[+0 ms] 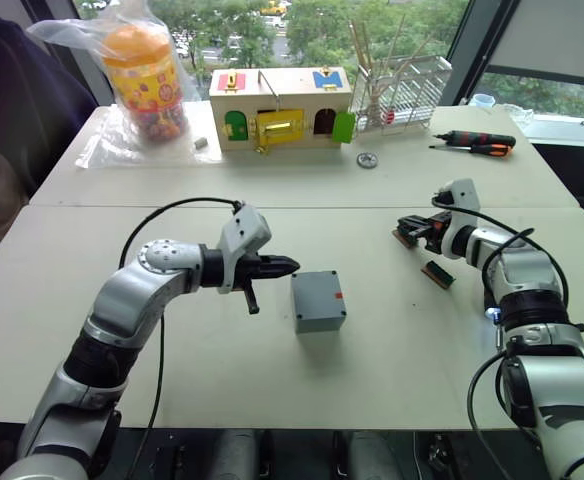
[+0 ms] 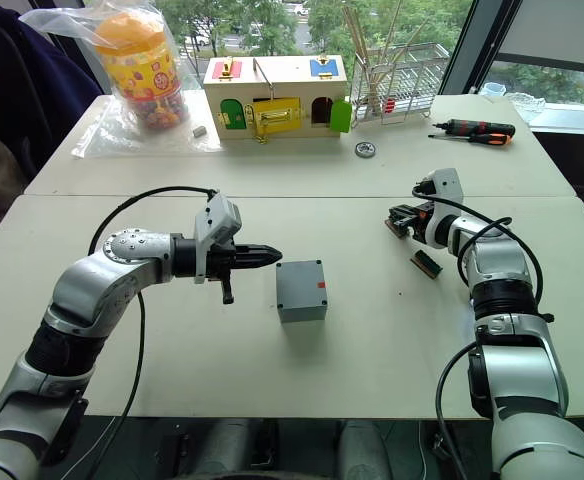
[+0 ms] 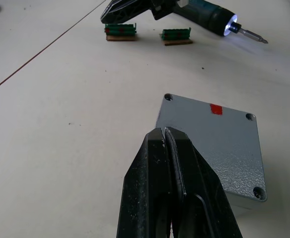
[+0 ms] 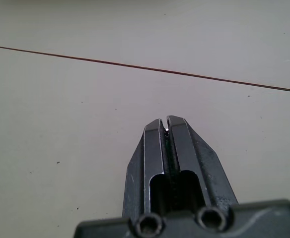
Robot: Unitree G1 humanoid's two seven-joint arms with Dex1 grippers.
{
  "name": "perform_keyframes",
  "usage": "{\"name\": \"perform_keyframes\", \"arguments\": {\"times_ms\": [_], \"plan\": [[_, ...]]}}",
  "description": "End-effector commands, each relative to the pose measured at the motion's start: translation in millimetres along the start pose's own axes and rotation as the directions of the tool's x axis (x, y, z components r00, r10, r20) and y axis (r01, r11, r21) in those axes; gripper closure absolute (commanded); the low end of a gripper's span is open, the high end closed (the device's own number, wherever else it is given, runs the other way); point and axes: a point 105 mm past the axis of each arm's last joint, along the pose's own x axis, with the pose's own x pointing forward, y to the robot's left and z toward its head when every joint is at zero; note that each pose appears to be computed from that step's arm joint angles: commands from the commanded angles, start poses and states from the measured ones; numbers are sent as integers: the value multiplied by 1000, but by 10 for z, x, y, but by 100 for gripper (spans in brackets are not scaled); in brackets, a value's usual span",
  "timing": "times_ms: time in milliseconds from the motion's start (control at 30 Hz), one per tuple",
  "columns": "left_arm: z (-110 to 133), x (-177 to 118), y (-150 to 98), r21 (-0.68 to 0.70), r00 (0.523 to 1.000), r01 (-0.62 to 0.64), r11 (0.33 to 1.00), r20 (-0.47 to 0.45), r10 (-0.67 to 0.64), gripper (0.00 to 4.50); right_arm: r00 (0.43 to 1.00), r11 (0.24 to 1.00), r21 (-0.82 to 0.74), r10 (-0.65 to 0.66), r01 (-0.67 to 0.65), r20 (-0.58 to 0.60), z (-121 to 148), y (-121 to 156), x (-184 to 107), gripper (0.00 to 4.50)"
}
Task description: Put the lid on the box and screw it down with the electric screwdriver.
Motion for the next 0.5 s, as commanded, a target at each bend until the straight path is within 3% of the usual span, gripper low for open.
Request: {"name": "perform_keyframes", "arguments": {"times_ms": [33,333,500], "plan": [[66,-16,-15,42,1000,2,999,12,-2,450,997,1000,-26,0,2,74,241,-20,-85,444],[69,-25,-10,32,1000,8,999,20,-8,450,989,995,-103,33,-18,145,547,64,-315,444],[67,-9,-5,29,1000,16,999,21,-16,450,992,994,-102,57,-46,111,475,139,-338,444]]}}
